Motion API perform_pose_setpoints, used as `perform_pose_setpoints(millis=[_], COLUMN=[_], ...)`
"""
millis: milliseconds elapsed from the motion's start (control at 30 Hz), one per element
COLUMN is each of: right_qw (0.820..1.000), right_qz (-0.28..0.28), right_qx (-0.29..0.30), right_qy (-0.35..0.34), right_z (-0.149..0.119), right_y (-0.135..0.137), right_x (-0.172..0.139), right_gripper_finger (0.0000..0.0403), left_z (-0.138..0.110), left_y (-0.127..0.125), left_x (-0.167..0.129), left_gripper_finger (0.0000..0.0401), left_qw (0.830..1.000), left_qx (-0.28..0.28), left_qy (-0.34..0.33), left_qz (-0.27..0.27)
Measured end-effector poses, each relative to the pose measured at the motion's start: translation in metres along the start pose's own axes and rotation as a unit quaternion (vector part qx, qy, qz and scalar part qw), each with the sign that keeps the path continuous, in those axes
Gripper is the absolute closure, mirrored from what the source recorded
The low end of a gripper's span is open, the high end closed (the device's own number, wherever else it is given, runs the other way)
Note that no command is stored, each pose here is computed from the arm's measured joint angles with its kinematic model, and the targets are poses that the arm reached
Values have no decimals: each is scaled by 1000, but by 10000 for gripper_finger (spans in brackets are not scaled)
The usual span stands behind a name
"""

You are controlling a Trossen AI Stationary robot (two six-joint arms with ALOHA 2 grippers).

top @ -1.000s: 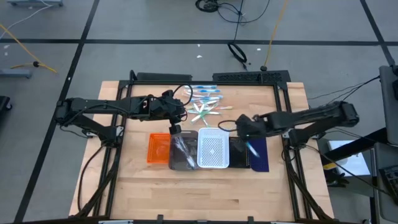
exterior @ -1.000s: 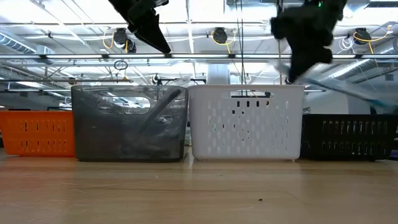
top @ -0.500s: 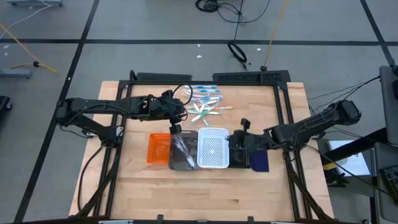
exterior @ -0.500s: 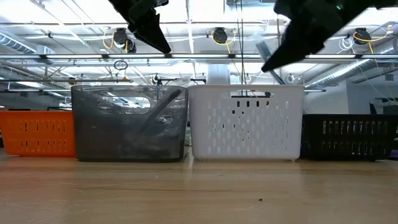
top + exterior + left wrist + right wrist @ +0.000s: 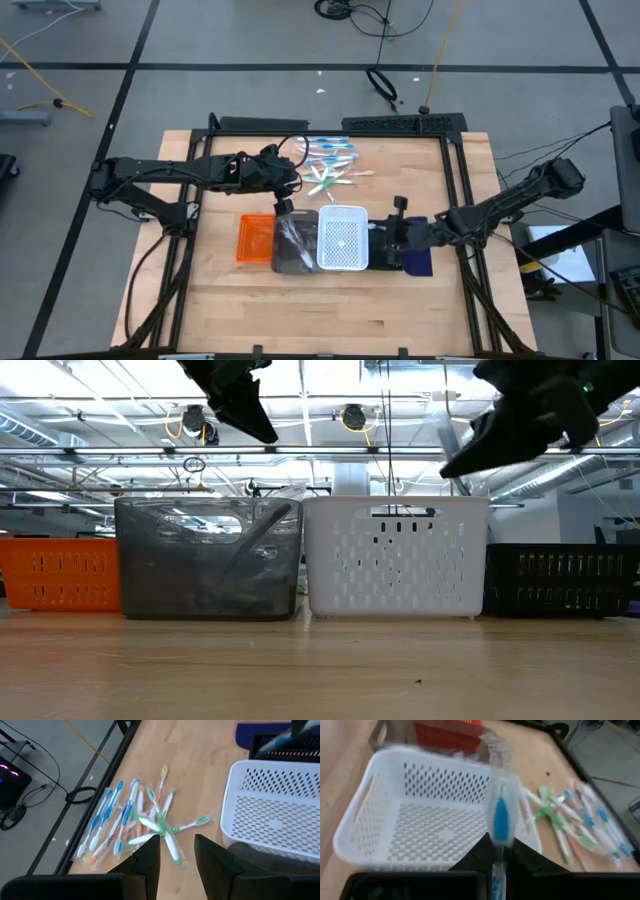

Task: Pick & Place Toothbrushes
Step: Put the blue toothbrush into the right black bin, then put the green toothbrush into the white bin

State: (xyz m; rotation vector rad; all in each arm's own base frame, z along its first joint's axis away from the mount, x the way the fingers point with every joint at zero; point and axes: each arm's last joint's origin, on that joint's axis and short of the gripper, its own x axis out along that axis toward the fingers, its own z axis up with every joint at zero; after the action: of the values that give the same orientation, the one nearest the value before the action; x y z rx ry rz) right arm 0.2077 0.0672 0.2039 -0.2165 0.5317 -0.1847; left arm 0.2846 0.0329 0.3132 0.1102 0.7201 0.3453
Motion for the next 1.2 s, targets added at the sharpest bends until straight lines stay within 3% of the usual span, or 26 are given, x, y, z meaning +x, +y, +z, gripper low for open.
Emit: perform_pose_setpoints(millis=[200, 467, 567, 1033, 1200], right_qw=[999, 998, 995, 993, 997], right_qz=[36, 45, 90, 114, 60], right_qx=[19, 27, 40, 42, 38], right_qy=[-13, -26, -24, -13, -20], right_z=[-3, 0, 0, -4, -4], right_y=[2, -1, 1, 8, 5], right_x=[-3, -12, -13, -14, -13], right_gripper_finger=[314, 241, 224, 241, 247], left_z=[1, 1, 1, 1, 1], left_y=[0, 0, 0, 0, 0], left_x=[0, 0, 0, 0, 0], left_gripper_finger=[279, 279, 279, 279, 279], left_qw=[1000, 1000, 1000, 1000, 1000], left_qx=[0, -2, -2, -4, -4], left_qy=[-5, -5, -5, -5, -5], left_qz=[0, 0, 0, 0, 0])
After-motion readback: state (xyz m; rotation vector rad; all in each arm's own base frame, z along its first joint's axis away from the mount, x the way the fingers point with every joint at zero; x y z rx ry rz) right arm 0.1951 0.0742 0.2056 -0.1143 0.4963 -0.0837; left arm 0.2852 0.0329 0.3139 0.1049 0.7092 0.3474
